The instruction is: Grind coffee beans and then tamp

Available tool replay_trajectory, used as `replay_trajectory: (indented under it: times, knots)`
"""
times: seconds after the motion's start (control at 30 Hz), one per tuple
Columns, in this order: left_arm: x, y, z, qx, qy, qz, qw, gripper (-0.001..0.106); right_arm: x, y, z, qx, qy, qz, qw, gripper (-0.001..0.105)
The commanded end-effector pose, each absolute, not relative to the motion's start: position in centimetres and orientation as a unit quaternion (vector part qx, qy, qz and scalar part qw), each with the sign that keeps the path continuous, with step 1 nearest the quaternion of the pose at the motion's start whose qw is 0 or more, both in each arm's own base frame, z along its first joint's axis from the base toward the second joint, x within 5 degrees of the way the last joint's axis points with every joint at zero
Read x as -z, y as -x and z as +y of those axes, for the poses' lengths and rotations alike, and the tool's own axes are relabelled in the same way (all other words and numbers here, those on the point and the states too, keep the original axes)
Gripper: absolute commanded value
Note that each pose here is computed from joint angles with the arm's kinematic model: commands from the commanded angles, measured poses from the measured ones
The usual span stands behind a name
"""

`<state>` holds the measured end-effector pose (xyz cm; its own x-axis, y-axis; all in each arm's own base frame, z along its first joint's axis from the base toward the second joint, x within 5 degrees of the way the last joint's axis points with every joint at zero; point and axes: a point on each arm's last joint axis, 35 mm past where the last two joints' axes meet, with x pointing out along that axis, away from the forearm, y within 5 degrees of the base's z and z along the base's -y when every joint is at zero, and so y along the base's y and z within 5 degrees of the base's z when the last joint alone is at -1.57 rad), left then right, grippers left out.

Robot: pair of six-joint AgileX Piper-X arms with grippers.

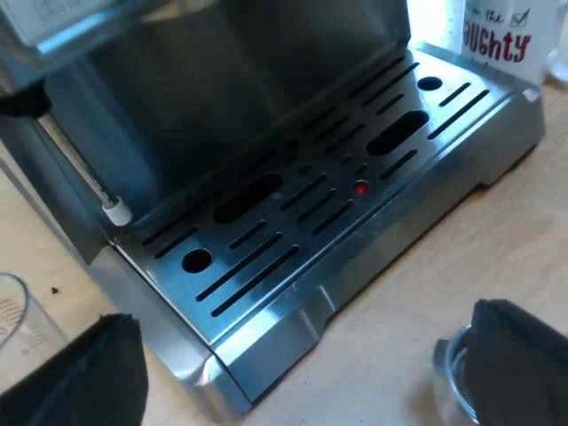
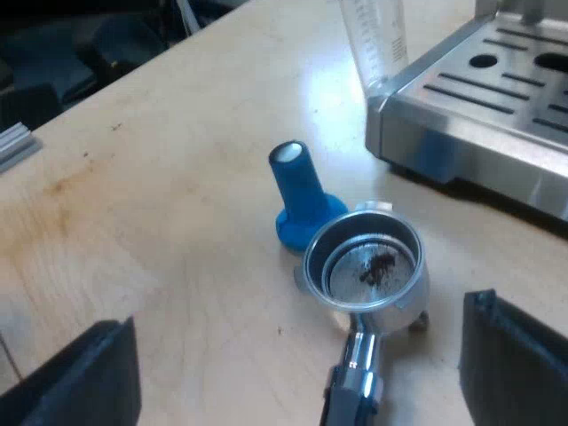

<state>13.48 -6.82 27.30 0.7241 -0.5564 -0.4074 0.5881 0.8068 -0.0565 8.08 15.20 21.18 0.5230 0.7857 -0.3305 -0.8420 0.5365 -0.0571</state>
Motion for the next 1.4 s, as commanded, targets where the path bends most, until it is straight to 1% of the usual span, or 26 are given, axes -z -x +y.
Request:
replay_trajectory:
  times: [0.03, 0.1, 0.17, 0.3, 0.37, 0.4, 0.47, 0.53, 0.6, 0.63, 0.7, 0.77, 0.87, 0.97, 1.07, 1.27, 1.4]
  knots:
    - [-28.8, -12.9, -6.6, 0.31, -0.033, 0.213, 0.926, 0.074, -22.9, -8.2, 15.5, -0.479, 0.115, 0.155, 0.856, 0.082]
    - [-29.9, -12.8, -6.5, 0.31, -0.032, 0.207, 0.927, 0.074, -23.7, -8.2, 15.6, -0.477, 0.131, 0.179, 0.851, 0.082]
    - [-31.2, -12.6, -6.5, 0.31, -0.028, 0.2, 0.929, 0.074, -25.3, -8.3, 15.6, -0.473, 0.143, 0.197, 0.847, 0.082]
    - [-33.3, -12.4, -6.4, 0.308, 0.0, 0.192, 0.932, 0.074, -28.2, -8.7, 15.5, -0.46, 0.143, 0.2, 0.853, 0.082]
    - [-34.4, -12.2, -6.4, 0.316, 0.015, 0.181, 0.931, 0.074, -29.8, -9.3, 15.0, -0.441, 0.141, 0.208, 0.862, 0.082]
    - [-34.8, -12.2, -6.4, 0.316, 0.018, 0.177, 0.932, 0.074, -29.9, -9.5, 14.9, -0.436, 0.142, 0.211, 0.863, 0.082]
    - [-35.5, -12.1, -6.3, 0.313, 0.027, 0.17, 0.934, 0.074, -31.0, -10.5, 14.0, -0.402, 0.137, 0.223, 0.877, 0.082]
    - [-35.7, -12.1, -6.3, 0.312, 0.027, 0.166, 0.935, 0.074, -31.5, -11.2, 13.2, -0.384, 0.134, 0.232, 0.884, 0.082]
    - [-35.8, -12.1, -6.2, 0.308, 0.028, 0.166, 0.936, 0.074, -31.8, -12.0, 12.4, -0.368, 0.123, 0.24, 0.89, 0.082]
    - [-35.7, -12.2, -6.1, 0.303, 0.032, 0.168, 0.938, 0.074, -31.9, -12.5, 11.8, -0.364, 0.111, 0.248, 0.891, 0.082]
    - [-35.6, -12.5, -5.8, 0.285, 0.056, 0.178, 0.94, 0.074, -31.8, -13.1, 11.0, -0.36, 0.093, 0.26, 0.891, 0.082]
    - [-35.6, -12.9, -5.0, 0.254, 0.078, 0.181, 0.947, 0.074, -31.7, -13.9, 9.7, -0.343, 0.072, 0.276, 0.895, 0.082]
    - [-35.6, -13.3, -3.8, 0.221, 0.088, 0.178, 0.955, 0.074, -31.5, -14.9, 7.8, -0.306, 0.047, 0.292, 0.905, 0.082]
    - [-35.6, -13.5, -2.8, 0.205, 0.101, 0.177, 0.957, 0.074, -31.3, -15.4, 6.2, -0.271, 0.035, 0.304, 0.913, 0.082]
    - [-35.4, -13.6, -1.8, 0.179, 0.112, 0.185, 0.96, 0.074, -31.1, -15.8, 4.8, -0.252, 0.022, 0.311, 0.916, 0.082]
    - [-34.7, -12.7, -1.6, 0.168, 0.118, 0.219, 0.954, 0.074, -30.6, -15.7, 1.7, -0.211, 0.01, 0.334, 0.919, 0.082]
    - [-34.8, -11.9, -1.6, 0.168, 0.118, 0.221, 0.953, 0.074, -30.6, -14.9, 0.3, -0.203, 0.008, 0.338, 0.919, 0.082]
